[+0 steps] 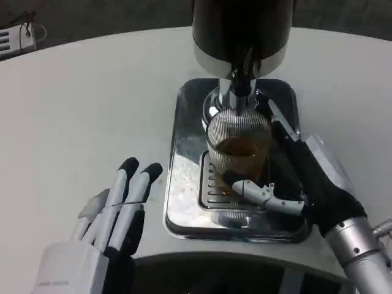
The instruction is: Grasp the cup under the faucet to collect the drink, then remove the cup.
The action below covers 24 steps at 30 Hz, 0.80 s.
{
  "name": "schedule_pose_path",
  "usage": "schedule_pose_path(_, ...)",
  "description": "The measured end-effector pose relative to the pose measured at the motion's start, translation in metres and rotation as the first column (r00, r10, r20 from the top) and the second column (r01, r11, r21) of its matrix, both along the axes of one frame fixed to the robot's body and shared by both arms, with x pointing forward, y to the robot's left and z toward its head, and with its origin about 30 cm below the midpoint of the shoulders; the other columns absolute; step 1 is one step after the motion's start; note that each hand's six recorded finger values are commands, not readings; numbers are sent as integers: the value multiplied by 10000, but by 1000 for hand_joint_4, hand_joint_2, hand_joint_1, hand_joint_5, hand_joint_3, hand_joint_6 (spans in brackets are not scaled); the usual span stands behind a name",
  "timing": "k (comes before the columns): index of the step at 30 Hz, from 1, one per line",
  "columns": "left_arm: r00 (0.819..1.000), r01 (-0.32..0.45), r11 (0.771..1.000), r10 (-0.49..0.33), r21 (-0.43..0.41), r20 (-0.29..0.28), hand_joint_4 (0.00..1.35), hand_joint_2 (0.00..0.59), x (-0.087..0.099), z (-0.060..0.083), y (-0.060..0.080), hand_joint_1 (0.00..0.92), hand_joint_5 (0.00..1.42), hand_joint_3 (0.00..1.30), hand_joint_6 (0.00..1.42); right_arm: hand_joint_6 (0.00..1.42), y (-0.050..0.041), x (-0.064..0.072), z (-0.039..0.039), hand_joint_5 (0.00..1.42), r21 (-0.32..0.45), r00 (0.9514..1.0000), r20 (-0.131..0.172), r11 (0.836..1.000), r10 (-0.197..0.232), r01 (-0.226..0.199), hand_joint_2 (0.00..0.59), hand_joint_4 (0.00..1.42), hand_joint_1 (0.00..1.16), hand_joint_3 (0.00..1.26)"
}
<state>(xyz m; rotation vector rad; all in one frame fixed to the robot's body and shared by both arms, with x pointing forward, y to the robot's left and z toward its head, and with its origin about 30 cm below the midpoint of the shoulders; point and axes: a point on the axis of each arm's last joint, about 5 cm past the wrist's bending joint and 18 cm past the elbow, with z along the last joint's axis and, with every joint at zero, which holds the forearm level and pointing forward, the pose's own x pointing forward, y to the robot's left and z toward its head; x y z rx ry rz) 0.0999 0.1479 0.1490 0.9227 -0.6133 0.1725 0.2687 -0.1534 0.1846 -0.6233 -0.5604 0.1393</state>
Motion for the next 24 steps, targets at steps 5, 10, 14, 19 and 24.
schedule_pose_path(5,9999,-52,10000,52,39,-112,0,144,-26,1,18,0,237,127,124,261,20,4,0,144,43,10000,-63,10000,12,-12,187,54,623,0)
schedule_pose_path(10,9998,-160,9998,161,68,-112,0,147,-50,15,38,0,244,143,124,248,33,40,0,134,85,9996,-249,9999,-115,117,178,48,626,0)
schedule_pose_path(14,9995,-257,9997,256,-55,-174,0,141,-81,32,64,0,246,153,124,233,46,77,12,130,171,9992,-313,9995,-262,268,174,42,628,0)
schedule_pose_path(19,9995,-289,9996,288,-71,-162,0,144,-89,41,70,0,246,155,124,232,71,96,15,131,292,9989,-336,9990,-331,341,170,57,629,0)
schedule_pose_path(24,9993,-310,9995,308,-102,-190,0,146,-96,42,67,0,257,156,124,245,114,100,18,154,483,9992,-294,9984,-288,302,164,85,634,3)
